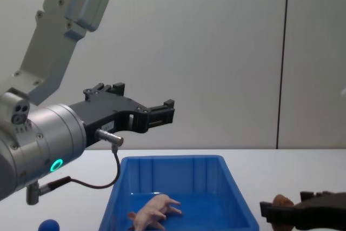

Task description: Pick up the two dolls from the table and place them into the box.

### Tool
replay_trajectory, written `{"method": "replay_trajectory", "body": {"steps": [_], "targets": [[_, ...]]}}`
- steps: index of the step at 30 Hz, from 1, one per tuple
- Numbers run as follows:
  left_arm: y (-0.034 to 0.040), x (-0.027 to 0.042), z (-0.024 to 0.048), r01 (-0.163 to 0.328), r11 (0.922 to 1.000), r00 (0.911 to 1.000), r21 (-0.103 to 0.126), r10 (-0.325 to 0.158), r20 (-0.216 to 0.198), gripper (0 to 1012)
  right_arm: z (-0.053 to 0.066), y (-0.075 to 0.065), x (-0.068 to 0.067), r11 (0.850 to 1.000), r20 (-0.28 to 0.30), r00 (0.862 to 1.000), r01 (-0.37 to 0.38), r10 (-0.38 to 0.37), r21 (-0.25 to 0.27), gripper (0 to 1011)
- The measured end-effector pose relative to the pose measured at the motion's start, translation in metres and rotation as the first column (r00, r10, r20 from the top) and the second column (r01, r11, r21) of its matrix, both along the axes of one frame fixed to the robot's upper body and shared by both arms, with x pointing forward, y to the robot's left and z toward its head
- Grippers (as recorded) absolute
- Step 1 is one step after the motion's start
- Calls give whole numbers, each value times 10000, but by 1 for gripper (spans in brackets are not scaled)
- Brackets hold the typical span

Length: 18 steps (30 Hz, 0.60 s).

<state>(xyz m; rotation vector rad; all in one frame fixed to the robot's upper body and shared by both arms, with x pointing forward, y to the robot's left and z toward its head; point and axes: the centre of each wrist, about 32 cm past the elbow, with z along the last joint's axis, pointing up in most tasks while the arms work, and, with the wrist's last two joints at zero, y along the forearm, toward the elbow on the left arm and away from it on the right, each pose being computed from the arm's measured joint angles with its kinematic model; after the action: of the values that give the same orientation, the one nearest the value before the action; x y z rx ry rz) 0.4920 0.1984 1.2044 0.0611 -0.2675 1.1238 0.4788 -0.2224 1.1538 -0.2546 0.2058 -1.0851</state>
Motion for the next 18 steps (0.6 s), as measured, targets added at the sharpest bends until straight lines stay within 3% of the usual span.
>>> {"method": "replay_trajectory", "body": {"steps": [4, 7, 10, 11, 18], "targets": [[0, 0, 0, 0, 10000, 10000, 0, 0, 0, 1002, -30, 7, 9, 10000, -136, 9999, 80, -80, -24, 877], [0, 0, 0, 0, 10000, 10000, 0, 0, -1, 1002, -56, 17, 17, 9999, -252, 9996, 152, -153, -37, 754], [0, 0, 0, 0, 10000, 10000, 0, 0, 0, 1002, -67, 21, 20, 9998, -301, 9994, 191, -193, -44, 701], [0, 0, 0, 0, 10000, 10000, 1, 0, -1, 1002, -73, 23, 21, 9998, -329, 9992, 218, -219, -51, 629], [0, 0, 0, 0, 10000, 10000, 1, 0, 0, 1002, -80, 34, 21, 9994, -340, 9988, 344, -346, -71, 445]]}}
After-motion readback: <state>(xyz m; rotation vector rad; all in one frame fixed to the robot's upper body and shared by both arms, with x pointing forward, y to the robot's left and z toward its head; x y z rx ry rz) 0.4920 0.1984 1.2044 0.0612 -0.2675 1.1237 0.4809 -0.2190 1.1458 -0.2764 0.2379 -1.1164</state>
